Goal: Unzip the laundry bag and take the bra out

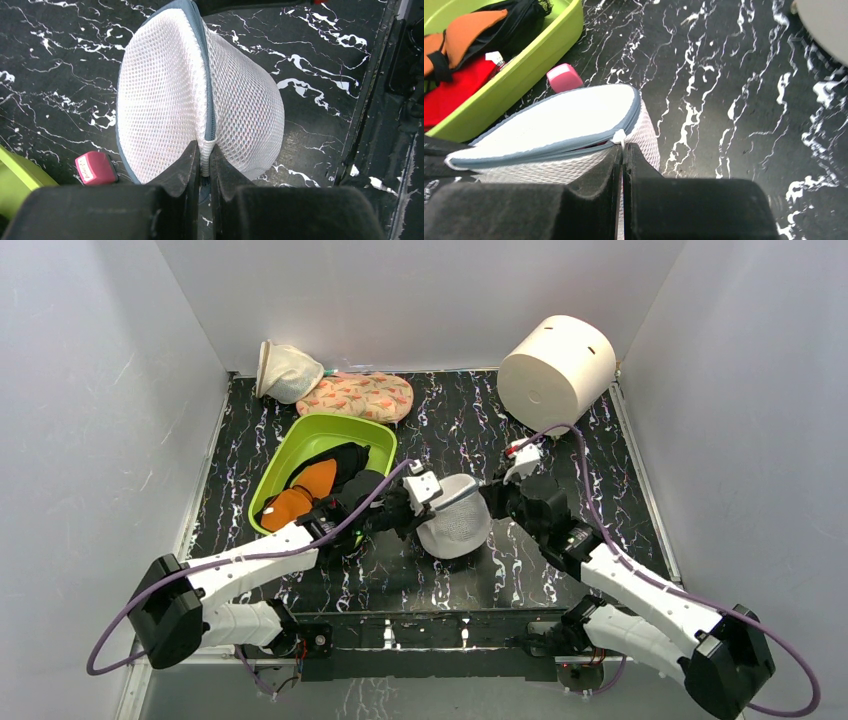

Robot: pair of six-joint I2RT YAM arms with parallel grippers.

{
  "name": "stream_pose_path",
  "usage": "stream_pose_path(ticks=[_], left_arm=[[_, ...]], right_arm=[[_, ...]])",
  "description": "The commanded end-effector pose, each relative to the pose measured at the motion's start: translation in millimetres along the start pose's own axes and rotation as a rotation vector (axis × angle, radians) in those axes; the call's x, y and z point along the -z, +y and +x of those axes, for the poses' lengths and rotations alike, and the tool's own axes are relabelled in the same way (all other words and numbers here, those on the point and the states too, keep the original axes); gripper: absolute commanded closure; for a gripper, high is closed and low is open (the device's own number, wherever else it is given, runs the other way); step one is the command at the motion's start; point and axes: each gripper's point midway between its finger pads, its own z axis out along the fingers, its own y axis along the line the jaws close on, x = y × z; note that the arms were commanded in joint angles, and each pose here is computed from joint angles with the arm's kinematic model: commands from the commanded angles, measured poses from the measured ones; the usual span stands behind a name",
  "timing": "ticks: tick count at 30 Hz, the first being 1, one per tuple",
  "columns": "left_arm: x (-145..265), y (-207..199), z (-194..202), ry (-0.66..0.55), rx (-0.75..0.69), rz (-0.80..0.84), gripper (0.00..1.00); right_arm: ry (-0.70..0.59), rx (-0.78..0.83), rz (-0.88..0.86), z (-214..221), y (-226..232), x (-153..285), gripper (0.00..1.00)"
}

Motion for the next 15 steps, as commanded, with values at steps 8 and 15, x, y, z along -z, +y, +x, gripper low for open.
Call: stream_pose_path(ticks=[8, 15], left_arm=[[5.5, -8.8, 13.1, 0.111, 0.106, 0.018, 0.82], [17.7, -27.3, -1.2, 0.157, 0.471, 0.015, 0.55]], right_arm=[[0.079, -0.045, -0.313, 8.2, 33.0, 3.5, 1.00], [0.013, -0.053, -0.415, 8.2, 47.4, 16.0, 1.00]])
